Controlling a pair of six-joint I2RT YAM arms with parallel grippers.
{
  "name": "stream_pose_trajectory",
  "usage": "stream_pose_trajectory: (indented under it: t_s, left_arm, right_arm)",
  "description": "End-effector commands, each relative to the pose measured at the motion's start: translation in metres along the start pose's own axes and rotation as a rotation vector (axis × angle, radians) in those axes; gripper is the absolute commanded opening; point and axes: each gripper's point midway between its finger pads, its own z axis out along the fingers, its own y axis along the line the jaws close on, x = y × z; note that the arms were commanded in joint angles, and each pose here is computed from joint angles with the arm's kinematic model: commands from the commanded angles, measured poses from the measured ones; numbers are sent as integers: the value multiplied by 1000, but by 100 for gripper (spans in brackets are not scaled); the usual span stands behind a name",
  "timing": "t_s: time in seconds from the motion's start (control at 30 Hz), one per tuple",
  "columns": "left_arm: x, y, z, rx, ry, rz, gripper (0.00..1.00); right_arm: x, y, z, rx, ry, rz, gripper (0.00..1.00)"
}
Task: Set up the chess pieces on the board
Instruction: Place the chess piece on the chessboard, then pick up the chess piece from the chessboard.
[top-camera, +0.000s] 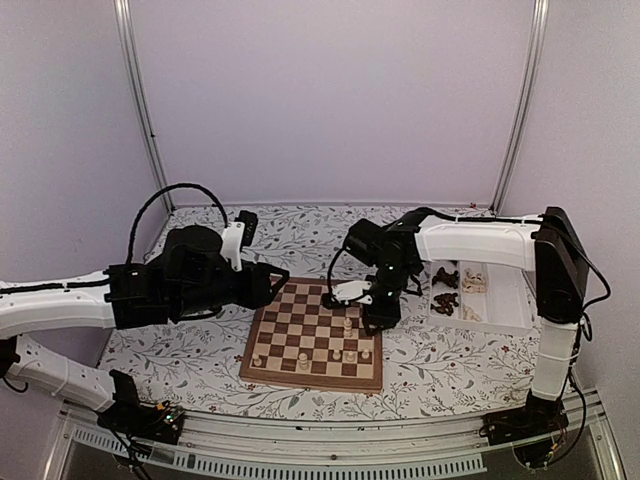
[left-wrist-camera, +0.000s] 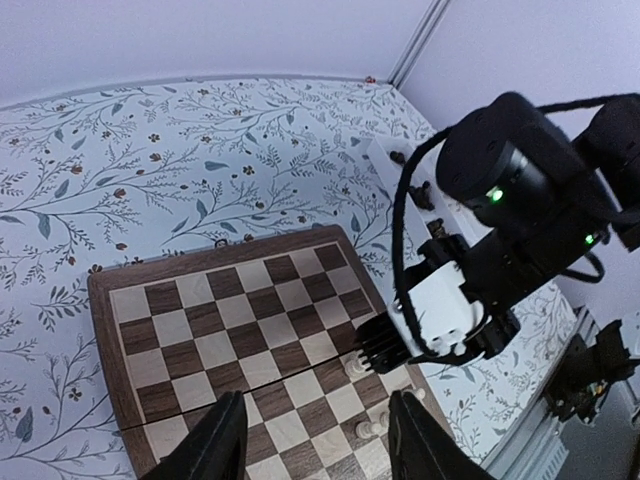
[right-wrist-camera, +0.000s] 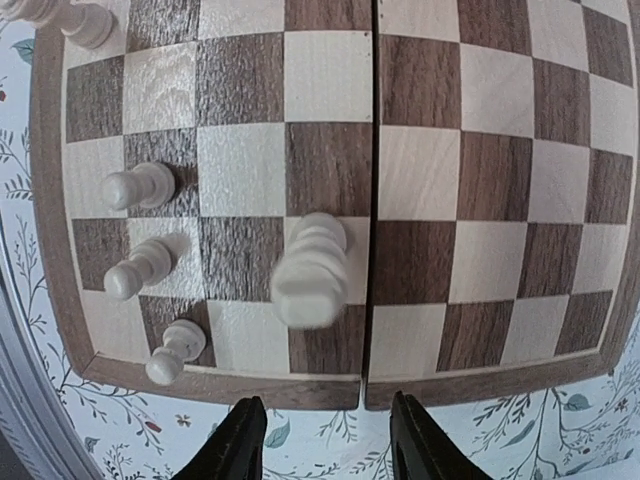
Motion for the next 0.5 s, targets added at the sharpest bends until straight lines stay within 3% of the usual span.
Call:
stream_pose_trajectory:
  t_s: [0.0,0.23,0.47]
  left_arm:
    - [6,-15,23,13,115,129,50]
    - [38,-34,69,30,320,298,51]
    - [84,-51,107,25,532,374,49]
  right_arm:
    - [15,-11,-46,9,-147,103,47]
    - [55,-32,-107,-9,-515,314,48]
    - [89,-48,-124,81,-704,437,50]
